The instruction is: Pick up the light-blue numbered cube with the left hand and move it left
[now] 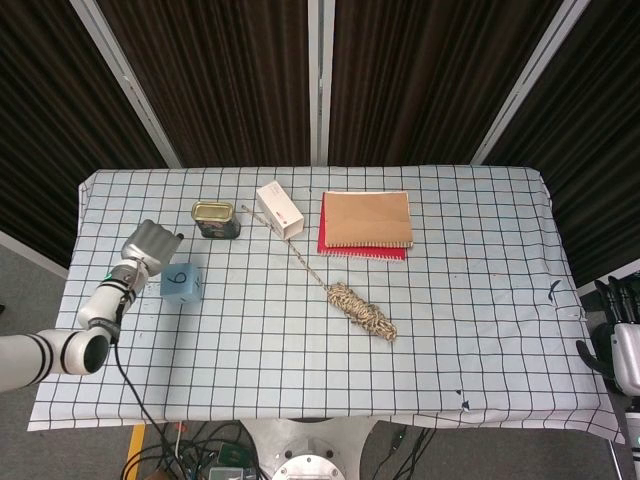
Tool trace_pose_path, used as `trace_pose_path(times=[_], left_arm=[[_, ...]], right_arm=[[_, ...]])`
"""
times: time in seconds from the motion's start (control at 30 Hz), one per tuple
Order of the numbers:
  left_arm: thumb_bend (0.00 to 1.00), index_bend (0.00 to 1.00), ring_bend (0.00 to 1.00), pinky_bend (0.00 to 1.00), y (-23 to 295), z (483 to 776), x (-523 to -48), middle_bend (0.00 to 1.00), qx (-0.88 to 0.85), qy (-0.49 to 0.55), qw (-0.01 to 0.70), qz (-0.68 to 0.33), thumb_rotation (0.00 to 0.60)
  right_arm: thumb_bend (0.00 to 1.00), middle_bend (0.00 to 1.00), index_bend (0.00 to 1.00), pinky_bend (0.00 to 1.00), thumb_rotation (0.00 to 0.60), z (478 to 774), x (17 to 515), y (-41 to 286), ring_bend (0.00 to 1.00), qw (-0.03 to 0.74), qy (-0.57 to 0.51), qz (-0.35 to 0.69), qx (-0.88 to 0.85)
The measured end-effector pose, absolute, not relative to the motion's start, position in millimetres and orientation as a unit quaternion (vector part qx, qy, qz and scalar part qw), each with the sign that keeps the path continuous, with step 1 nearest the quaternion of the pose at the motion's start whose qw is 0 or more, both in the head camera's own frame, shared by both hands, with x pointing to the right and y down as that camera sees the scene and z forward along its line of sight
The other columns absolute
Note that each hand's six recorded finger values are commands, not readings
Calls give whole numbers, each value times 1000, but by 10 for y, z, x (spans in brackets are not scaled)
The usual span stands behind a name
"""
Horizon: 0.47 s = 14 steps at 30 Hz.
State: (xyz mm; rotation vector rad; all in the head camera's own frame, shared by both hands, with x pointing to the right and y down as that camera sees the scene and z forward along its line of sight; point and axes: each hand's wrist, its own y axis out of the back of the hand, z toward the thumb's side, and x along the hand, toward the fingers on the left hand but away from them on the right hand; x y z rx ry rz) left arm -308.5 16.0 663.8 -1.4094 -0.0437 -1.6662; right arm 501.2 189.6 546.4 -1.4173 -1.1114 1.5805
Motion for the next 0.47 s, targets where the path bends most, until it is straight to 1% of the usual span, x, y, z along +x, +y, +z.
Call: trace_pose_path(times=[0.03, 0.07, 0.1, 0.17, 0.23, 0.27, 0.33, 0.37, 0.43, 0.47], left_arm=[[619, 193, 882, 890, 147, 6570, -3110, 805, -573, 8, 469, -672, 600], [529, 193, 834, 860, 141, 6514, -3136, 755, -573, 30, 476, -667, 600], [477, 193, 794, 839, 138, 6452, -3168, 719, -572, 54, 484, -660, 600], [298, 193, 597, 739, 155, 6290, -3279, 572, -568, 118, 502, -641, 600], [163, 192, 393, 595, 237, 6109, -3454, 410, -563, 189, 513, -619, 600], [122, 191, 319, 529, 302, 6030, -3552, 343, -560, 220, 515, -610, 600], [31, 182, 143, 336, 536, 5865, -3831, 170, -552, 285, 510, -594, 600], [9, 178, 87, 260, 665, 5809, -3957, 115, -550, 307, 505, -590, 600], [0, 175, 40, 173, 998, 5719, -4234, 67, -549, 346, 484, -587, 600], [0, 175, 31, 153, 1144, 5698, -4334, 61, -551, 357, 473, -587, 600]], right_arm=[[213, 0, 0, 0, 600, 5450, 5023, 1892, 0, 365, -434, 613, -550], [213, 0, 0, 0, 600, 5439, 5033, 1890, 0, 365, -436, 612, -549], [213, 0, 0, 0, 600, 5430, 5046, 1888, 0, 365, -438, 612, -548], [213, 0, 0, 0, 600, 5418, 5080, 1884, 0, 365, -441, 612, -546], [213, 0, 0, 0, 600, 5421, 5113, 1883, 0, 363, -442, 613, -544], [213, 0, 0, 0, 600, 5423, 5122, 1883, 0, 363, -443, 613, -544], [212, 0, 0, 0, 600, 5429, 5130, 1892, 0, 364, -441, 614, -544], [212, 0, 0, 0, 600, 5432, 5129, 1902, 0, 365, -440, 613, -545], [209, 0, 0, 0, 600, 5443, 5125, 1934, 0, 366, -437, 614, -546], [208, 0, 0, 0, 600, 5451, 5122, 1951, 0, 366, -435, 614, -547]])
